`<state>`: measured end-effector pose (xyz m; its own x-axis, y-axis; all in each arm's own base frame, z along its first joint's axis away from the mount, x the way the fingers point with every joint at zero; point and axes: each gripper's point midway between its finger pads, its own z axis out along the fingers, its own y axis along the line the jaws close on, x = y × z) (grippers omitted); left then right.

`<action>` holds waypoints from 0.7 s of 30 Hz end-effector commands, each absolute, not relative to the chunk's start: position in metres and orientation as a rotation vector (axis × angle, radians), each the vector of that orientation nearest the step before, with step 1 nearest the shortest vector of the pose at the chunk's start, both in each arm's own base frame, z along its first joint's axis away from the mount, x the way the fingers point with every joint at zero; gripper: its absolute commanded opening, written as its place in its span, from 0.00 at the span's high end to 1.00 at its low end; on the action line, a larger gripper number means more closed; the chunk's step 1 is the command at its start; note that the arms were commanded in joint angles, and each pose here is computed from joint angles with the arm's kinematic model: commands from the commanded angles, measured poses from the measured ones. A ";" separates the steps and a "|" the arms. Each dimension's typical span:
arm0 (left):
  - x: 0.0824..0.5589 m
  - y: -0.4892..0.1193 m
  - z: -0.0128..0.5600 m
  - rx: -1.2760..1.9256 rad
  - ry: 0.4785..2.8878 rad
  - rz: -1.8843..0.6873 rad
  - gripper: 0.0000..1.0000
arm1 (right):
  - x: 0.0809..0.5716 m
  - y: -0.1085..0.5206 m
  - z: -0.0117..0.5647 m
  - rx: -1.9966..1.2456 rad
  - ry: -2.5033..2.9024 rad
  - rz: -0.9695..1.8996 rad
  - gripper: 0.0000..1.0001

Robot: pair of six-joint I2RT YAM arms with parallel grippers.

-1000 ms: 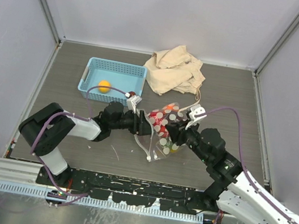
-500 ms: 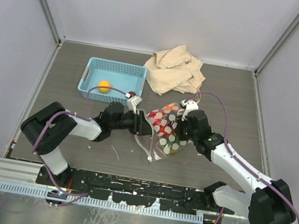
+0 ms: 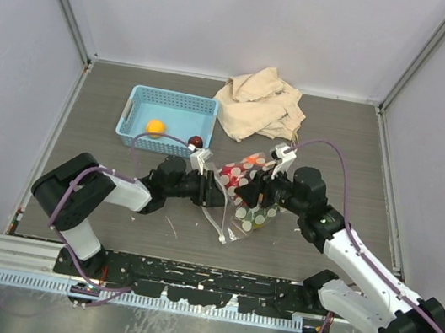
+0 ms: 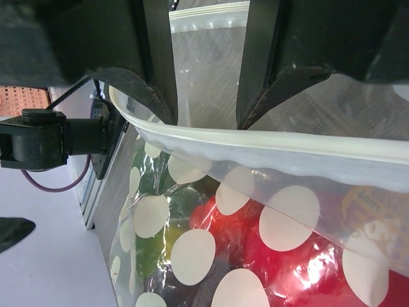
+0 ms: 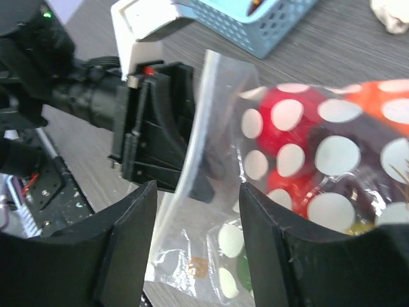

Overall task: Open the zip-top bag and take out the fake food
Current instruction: Pick up the fake fruit from the zipper food storage bag.

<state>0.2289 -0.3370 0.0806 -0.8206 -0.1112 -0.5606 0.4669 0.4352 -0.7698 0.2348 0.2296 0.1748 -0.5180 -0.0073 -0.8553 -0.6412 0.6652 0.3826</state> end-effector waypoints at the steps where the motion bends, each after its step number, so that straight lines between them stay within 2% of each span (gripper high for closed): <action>1: 0.232 -0.341 0.093 0.329 2.078 -1.402 0.57 | 0.220 0.255 0.194 -0.547 1.891 1.045 0.37; 5: 0.231 -0.344 0.096 0.338 2.067 -1.412 0.57 | 0.222 0.265 0.173 -0.570 1.968 1.011 0.33; 12: 0.229 -0.344 0.099 0.346 2.056 -1.418 0.56 | 0.228 0.275 0.148 -0.594 2.069 0.898 0.36; 21: 0.229 -0.344 0.099 0.347 2.052 -1.420 0.56 | 0.225 0.280 0.133 -0.638 2.123 0.837 0.64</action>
<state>0.2268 -0.3385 0.0806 -0.8201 -0.1059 -0.5623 0.4713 0.4320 -0.7689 0.2121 0.2725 0.1113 -0.6436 -0.1890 -0.7417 -0.6433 0.6586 0.3904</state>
